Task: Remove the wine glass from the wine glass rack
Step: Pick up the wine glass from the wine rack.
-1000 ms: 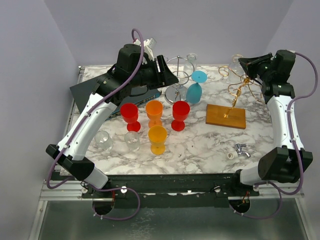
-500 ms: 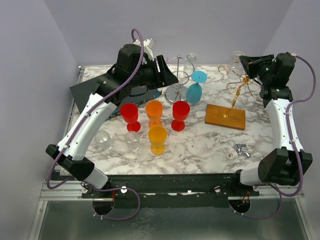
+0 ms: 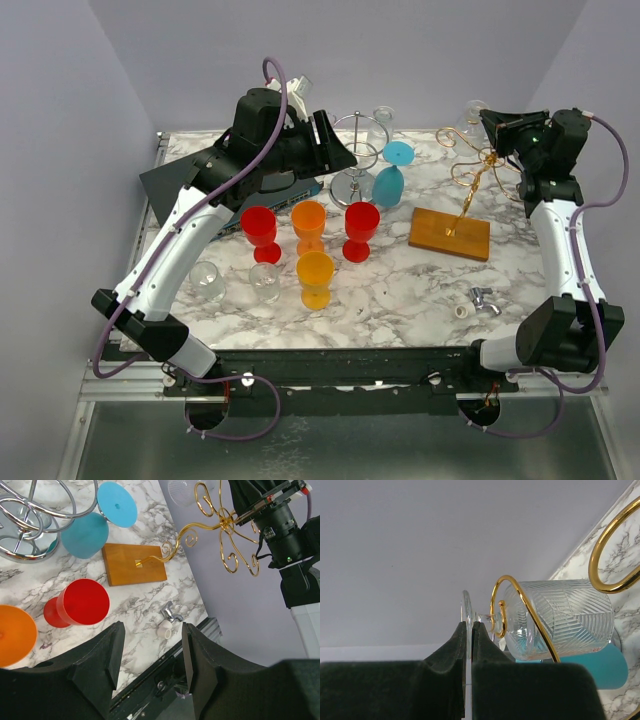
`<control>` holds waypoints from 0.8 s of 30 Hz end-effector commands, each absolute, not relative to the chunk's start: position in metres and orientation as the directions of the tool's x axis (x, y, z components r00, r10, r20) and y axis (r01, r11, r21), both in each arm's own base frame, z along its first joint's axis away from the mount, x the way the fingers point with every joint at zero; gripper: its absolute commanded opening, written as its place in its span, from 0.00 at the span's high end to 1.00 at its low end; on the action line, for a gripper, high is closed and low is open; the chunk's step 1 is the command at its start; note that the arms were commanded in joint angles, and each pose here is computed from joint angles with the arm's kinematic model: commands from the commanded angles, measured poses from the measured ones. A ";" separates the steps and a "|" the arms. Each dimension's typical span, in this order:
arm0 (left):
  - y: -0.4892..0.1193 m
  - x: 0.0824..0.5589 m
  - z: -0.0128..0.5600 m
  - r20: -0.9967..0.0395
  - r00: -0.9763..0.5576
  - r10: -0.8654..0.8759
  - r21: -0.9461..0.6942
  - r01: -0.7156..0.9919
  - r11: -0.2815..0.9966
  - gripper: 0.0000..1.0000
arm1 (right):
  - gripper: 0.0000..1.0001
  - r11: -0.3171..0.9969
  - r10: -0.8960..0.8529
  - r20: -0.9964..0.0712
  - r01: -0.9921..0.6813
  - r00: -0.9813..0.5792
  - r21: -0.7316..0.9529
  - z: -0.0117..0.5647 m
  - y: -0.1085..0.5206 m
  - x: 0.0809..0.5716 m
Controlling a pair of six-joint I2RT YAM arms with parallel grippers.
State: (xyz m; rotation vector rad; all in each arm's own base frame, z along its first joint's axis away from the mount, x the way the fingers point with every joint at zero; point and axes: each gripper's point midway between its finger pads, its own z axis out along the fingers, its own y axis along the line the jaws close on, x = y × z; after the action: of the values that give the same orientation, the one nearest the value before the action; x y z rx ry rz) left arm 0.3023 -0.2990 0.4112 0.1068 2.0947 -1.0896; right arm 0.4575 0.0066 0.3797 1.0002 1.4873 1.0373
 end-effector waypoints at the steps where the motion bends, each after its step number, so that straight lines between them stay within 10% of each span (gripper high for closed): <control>1: -0.293 0.294 0.431 -0.678 -0.680 -0.279 -0.673 0.423 0.606 0.45 | 0.99 0.260 0.964 -0.262 -0.034 -0.053 0.965 0.414 0.000 0.454; 24: -0.294 0.293 0.434 -0.673 -0.682 -0.286 -0.683 0.423 0.596 0.45 | 0.99 0.342 0.940 -0.342 0.018 -0.004 0.939 0.431 -0.009 0.443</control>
State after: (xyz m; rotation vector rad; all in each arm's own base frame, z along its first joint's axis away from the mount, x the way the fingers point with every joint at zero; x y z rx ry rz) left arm 0.2996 -0.2973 0.4176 0.1020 2.0773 -1.1009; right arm 0.4491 -0.0038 0.3809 1.0447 1.4820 0.9520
